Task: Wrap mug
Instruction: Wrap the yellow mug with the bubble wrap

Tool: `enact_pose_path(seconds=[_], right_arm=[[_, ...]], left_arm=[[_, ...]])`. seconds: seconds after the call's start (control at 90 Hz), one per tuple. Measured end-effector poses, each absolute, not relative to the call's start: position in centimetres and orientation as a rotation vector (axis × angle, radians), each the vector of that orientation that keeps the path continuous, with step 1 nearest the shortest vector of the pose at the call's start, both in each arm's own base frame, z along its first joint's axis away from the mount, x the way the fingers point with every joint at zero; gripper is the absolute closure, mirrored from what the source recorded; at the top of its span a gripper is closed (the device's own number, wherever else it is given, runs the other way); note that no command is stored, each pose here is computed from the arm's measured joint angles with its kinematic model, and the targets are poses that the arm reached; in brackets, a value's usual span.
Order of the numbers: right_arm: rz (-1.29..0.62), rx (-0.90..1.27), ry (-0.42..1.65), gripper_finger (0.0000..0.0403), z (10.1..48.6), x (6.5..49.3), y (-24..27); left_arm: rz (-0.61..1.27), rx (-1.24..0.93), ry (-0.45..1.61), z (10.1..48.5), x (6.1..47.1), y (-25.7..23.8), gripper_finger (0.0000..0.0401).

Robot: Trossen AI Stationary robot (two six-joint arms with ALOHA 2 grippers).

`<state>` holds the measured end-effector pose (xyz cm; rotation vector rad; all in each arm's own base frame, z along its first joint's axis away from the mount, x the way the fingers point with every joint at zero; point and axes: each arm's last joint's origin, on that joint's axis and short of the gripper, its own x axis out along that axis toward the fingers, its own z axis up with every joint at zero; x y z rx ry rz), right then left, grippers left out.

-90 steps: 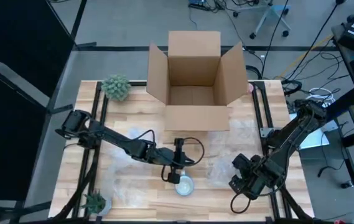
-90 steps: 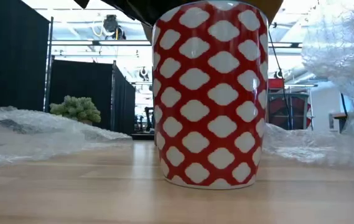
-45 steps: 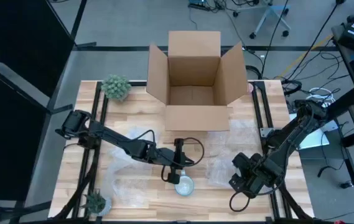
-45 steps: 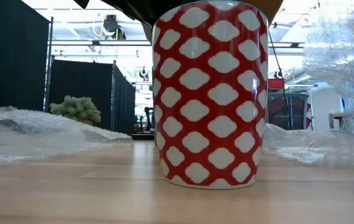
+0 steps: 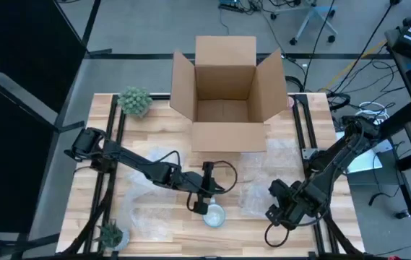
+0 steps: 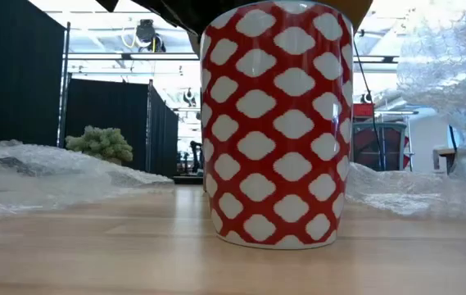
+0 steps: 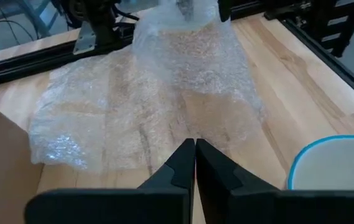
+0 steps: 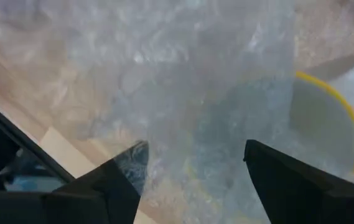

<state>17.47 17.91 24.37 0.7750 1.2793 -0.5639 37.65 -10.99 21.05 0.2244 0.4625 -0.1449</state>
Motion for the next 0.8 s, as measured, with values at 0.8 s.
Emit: enact_pose_path(seconds=[0.8], right_arm=[[-0.683,0.692,1.331,0.0149,28.1,14.4,14.7]], left_arm=[[-0.140,0.223,0.459,21.1,37.7,-10.9,0.0401]])
